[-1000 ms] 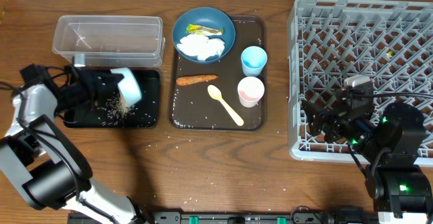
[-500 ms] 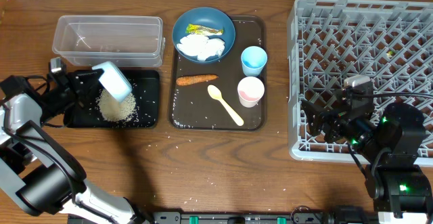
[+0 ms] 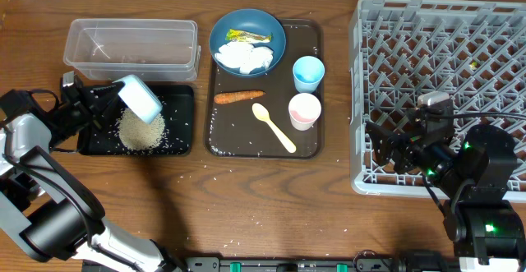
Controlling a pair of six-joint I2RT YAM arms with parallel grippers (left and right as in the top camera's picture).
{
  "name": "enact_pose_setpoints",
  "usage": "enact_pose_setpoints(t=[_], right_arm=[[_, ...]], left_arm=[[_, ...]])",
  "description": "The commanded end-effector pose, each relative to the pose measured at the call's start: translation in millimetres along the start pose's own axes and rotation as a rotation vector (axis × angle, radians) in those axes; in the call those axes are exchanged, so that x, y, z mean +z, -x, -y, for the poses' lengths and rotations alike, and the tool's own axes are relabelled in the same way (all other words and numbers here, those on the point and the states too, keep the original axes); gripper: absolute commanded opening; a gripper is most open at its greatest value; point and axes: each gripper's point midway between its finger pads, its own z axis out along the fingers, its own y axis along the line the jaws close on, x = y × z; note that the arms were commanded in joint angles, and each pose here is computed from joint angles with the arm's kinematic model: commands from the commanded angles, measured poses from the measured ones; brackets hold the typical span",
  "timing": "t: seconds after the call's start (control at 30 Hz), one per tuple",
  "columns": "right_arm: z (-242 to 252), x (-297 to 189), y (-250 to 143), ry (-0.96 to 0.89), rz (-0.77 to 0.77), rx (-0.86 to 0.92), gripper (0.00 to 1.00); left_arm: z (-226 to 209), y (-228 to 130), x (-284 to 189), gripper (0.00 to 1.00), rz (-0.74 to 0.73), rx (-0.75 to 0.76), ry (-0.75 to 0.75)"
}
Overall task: Sort waste into correct bins and load items into the dishwasher rack
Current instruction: 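Tip the bowl with the left gripper to pour rice onto the black tray, then return the emptied bowl to the brown tray with the left gripper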
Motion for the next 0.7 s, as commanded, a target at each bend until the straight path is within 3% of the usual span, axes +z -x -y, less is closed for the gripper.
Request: enact_pose_setpoints(t=[0.0, 0.3, 0.67], right_arm=[[-7.9, -2.6, 7.3, 0.025, 0.014, -0.031, 0.89], [-7.9, -2.6, 7.3, 0.025, 0.014, -0.031, 0.90], [-7.9, -2.6, 7.5, 0.025, 0.015, -0.031, 0.91]], left_arm=[[9.6, 1.4, -2.9, 0.06, -0.003, 0.024, -0.029], [11.1, 1.7, -3.5, 0.06, -0.002, -0.040, -0.030], [11.1, -8.9, 14.2, 0.06, -0.051, 0.046, -0.017]])
